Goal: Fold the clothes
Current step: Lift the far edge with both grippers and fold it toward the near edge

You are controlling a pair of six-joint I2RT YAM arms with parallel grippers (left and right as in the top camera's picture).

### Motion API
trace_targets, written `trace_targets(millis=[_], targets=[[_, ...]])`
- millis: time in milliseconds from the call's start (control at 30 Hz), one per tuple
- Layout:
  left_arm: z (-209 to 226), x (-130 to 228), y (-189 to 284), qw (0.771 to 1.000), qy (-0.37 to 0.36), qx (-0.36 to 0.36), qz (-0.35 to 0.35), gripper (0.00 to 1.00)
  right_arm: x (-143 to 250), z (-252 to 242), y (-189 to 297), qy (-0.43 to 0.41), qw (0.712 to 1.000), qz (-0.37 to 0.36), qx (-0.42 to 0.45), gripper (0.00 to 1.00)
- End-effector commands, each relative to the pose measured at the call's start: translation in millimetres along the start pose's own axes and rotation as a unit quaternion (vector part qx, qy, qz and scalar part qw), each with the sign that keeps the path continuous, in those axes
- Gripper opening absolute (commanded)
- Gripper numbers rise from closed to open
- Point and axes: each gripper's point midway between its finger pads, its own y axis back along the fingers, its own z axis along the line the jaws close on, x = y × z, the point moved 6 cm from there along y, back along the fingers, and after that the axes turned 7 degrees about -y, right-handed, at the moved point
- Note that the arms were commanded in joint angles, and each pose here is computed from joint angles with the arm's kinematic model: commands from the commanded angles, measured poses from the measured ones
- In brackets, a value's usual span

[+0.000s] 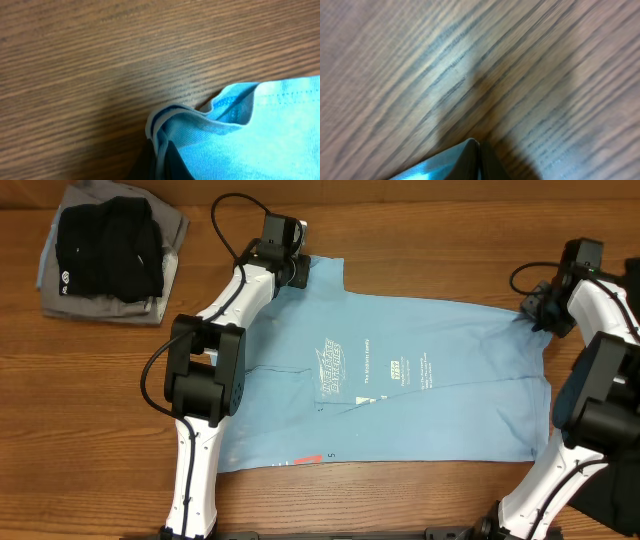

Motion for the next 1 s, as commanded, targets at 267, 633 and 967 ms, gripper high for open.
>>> trace_targets(millis=[267, 633, 967], targets=[[1, -52, 102, 0.999, 0.004, -0.001, -0.045, 0.04, -21, 5, 103, -0.066, 0.994, -0.064, -0.066, 0.04], [-7, -46, 208, 1.0, 0.005, 0.026, -0.003, 0.04, 15, -10, 159, -0.091, 0.993, 0.006, -0.081, 0.04], [-12, 8, 230, 0.989, 0.026, 0.037, 0.142, 0.04, 49, -36, 191, -0.127, 0.989, 0.061, -0.038, 0.04]])
